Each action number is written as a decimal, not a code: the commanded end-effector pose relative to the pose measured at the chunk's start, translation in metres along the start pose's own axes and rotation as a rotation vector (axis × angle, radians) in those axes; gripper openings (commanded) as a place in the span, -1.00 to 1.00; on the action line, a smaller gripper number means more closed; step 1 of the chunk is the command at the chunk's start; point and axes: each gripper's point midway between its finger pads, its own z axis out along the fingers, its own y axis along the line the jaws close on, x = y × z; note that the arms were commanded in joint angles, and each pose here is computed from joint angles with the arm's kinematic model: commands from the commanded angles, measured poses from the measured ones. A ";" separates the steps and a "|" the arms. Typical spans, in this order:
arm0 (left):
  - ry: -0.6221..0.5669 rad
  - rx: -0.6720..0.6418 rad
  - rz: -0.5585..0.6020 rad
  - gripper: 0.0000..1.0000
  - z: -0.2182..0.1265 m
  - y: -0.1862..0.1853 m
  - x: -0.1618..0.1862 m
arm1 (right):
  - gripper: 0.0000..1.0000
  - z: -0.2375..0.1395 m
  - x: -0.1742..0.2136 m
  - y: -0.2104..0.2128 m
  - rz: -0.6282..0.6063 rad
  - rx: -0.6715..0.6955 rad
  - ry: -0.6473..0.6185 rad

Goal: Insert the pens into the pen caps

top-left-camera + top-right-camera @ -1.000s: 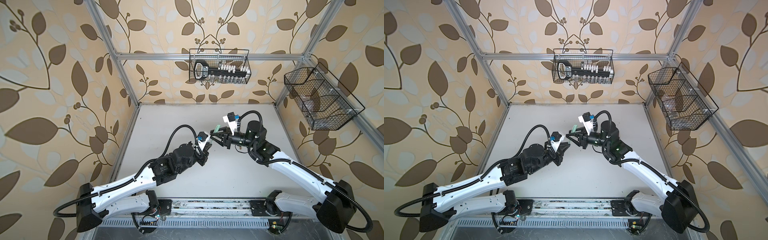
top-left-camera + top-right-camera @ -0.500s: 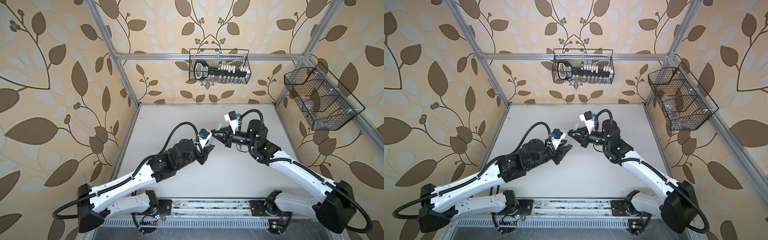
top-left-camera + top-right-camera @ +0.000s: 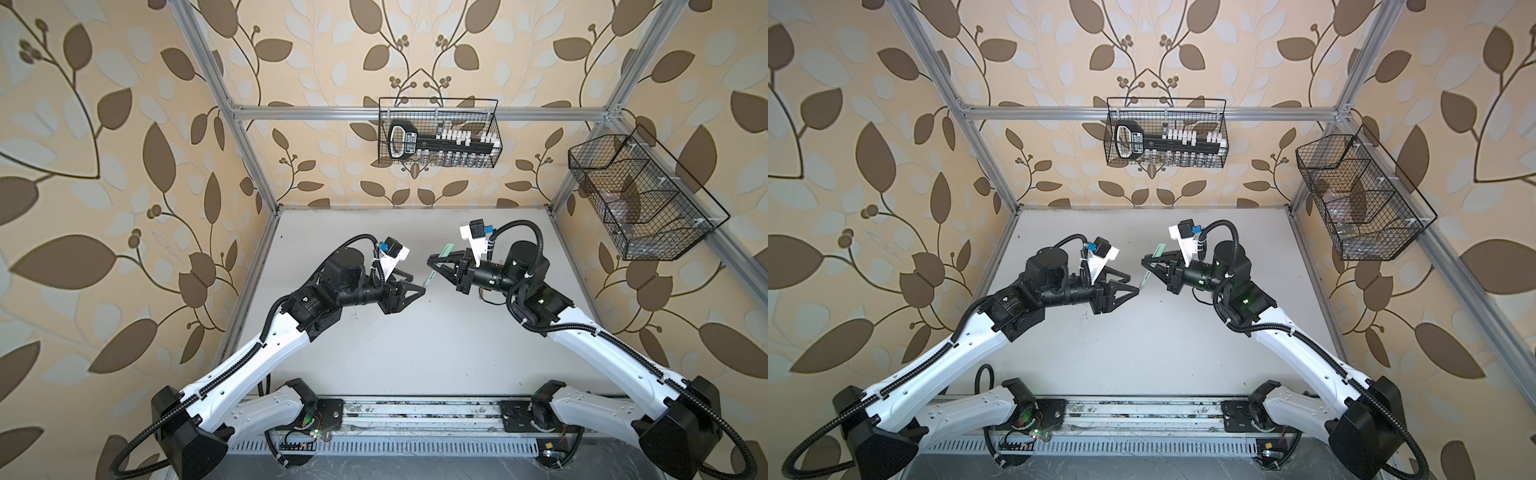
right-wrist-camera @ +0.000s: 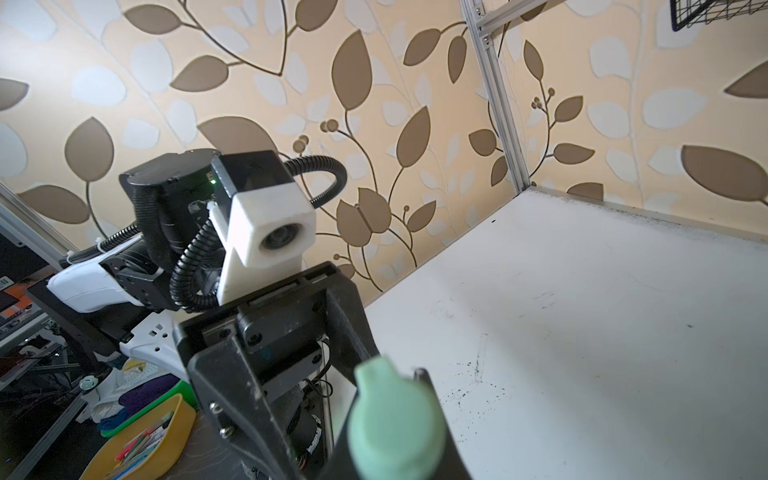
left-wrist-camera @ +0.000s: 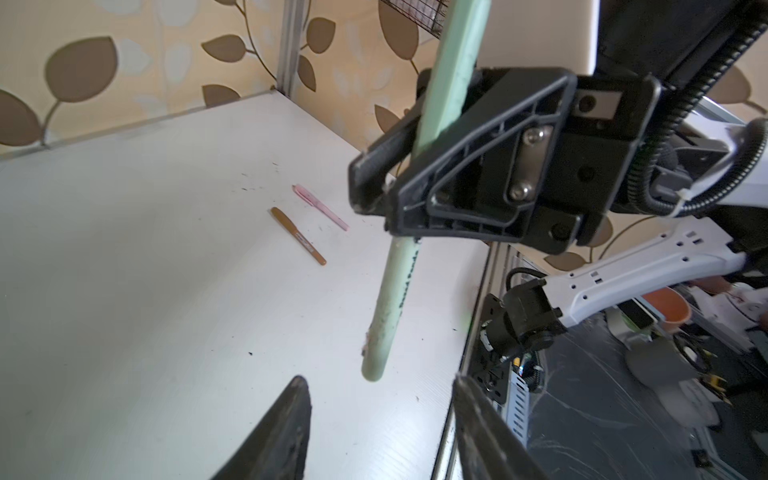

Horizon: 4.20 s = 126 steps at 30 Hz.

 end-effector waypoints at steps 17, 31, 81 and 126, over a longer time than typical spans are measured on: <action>0.016 0.094 -0.018 -0.23 0.012 -0.005 -0.003 | -1.00 0.008 0.002 0.005 0.029 -0.056 -0.037; 0.001 0.014 -0.013 -0.96 0.014 0.010 -0.004 | -1.00 0.013 0.011 0.004 0.031 -0.056 -0.002; 0.027 0.023 -0.020 -1.00 0.029 0.021 0.012 | 0.00 0.001 -0.049 -0.027 0.007 -0.088 -0.007; -0.257 0.115 0.143 -1.00 0.013 0.043 -0.120 | -1.00 0.008 0.104 -0.075 0.258 0.164 0.276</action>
